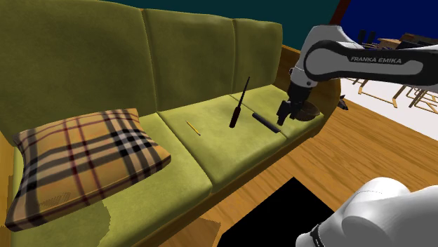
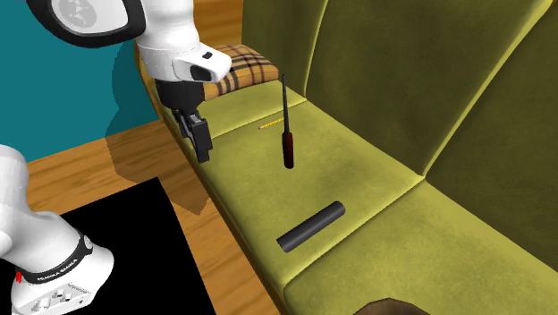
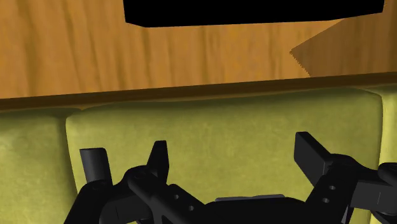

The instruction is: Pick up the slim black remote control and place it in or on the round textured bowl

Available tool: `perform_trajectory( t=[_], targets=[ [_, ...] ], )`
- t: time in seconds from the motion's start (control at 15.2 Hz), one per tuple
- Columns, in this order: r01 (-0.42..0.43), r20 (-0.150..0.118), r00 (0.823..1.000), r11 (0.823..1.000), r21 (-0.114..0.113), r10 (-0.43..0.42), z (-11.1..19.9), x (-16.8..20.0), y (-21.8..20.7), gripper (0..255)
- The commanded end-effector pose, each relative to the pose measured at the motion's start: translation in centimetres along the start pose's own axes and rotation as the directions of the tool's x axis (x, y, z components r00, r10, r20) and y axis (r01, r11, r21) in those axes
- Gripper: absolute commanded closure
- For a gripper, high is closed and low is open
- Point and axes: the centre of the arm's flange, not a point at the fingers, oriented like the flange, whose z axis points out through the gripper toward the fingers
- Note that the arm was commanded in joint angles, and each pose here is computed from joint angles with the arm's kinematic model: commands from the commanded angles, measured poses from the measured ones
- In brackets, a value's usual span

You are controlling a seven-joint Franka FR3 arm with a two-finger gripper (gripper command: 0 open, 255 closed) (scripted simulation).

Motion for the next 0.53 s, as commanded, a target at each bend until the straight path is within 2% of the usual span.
perform_trajectory(
  t=[0.0, 0.46],
  targets=[
    [-0.006, -0.006, 1.0, 1.0, 0.007, 0.006, 1.1, 1.0, 2.2, 0],
    [-0.027, -0.021, 0.999, 0.999, 0.035, 0.027, 5.6, 6.0, 8.8, 0]
  ],
)
